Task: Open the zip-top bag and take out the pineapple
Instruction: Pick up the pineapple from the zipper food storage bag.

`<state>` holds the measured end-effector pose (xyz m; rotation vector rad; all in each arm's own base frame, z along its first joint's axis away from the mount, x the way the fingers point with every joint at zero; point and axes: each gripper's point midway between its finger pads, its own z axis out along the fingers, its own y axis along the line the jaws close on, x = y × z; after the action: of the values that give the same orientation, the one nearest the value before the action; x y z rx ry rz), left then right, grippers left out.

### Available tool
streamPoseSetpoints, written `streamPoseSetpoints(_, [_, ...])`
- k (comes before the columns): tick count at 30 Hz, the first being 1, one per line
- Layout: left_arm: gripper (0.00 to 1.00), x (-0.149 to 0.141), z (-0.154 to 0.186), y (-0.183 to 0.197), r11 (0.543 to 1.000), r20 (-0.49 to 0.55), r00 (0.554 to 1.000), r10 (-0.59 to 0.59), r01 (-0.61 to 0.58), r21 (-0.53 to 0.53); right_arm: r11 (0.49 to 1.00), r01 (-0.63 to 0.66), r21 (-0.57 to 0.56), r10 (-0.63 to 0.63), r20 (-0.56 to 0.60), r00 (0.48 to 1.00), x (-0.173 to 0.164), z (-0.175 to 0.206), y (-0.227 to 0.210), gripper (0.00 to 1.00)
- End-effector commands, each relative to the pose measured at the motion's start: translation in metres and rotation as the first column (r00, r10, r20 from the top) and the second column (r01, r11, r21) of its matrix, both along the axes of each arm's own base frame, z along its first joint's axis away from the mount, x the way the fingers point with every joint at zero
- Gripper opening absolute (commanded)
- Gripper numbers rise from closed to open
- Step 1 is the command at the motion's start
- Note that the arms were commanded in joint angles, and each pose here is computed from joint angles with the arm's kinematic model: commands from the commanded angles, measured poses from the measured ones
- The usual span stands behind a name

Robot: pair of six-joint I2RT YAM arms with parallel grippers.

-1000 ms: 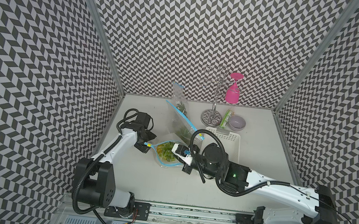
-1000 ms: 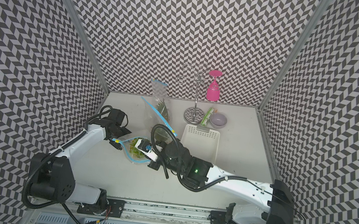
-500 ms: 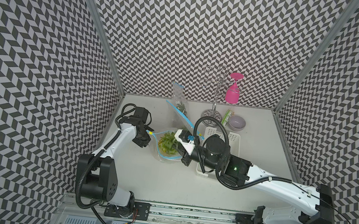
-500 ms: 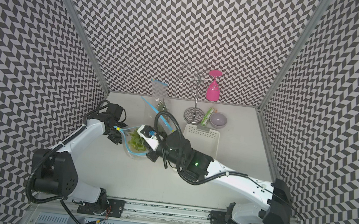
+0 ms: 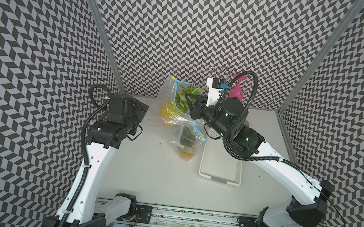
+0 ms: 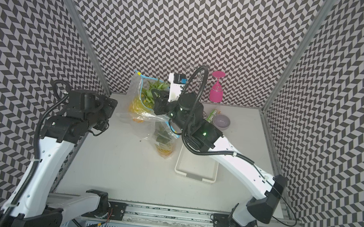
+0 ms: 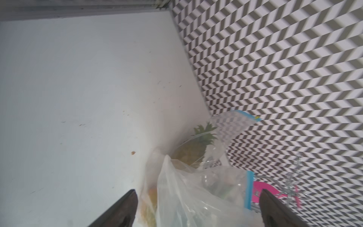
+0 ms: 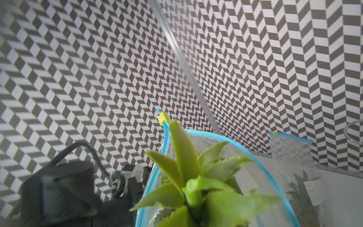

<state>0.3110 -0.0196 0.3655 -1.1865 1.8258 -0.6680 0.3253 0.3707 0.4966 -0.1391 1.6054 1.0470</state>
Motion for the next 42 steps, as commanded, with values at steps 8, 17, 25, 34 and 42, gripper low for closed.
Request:
streamPoseSetpoints(8, [0.95, -0.025, 0.023, -0.072, 0.914, 0.43, 0.81, -0.398, 0.39, 0.111, 0.911, 0.1, 0.4, 0.024, -0.292, 0.956, 0.049, 0.036, -0.052, 0.0])
streamPoseSetpoints(17, [1.0, -0.021, 0.003, -0.118, 0.835, 0.538, 0.691, -0.483, 0.549, 0.044, 0.888, 0.112, 0.446, 0.089, -0.405, 0.91, 0.065, 0.006, -0.058, 0.0])
streamPoseSetpoints(25, [0.6, -0.01, -0.006, -0.143, 0.811, 0.508, 0.684, -0.524, 0.582, 0.053, 0.881, 0.11, 0.461, 0.106, -0.419, 0.902, 0.067, 0.003, -0.063, 0.0])
streamPoseSetpoints(34, [0.0, 0.005, -0.047, -0.073, 0.923, 0.141, 0.93, -0.34, 0.301, 0.241, 0.89, 0.118, 0.44, 0.061, -0.372, 0.926, 0.06, 0.013, -0.099, 0.0])
streamPoseSetpoints(42, [0.0, 0.001, -0.074, -0.03, 0.938, -0.033, 0.981, -0.193, 0.194, 0.288, 0.884, 0.133, 0.448, 0.005, -0.294, 0.956, 0.055, 0.028, -0.146, 0.0])
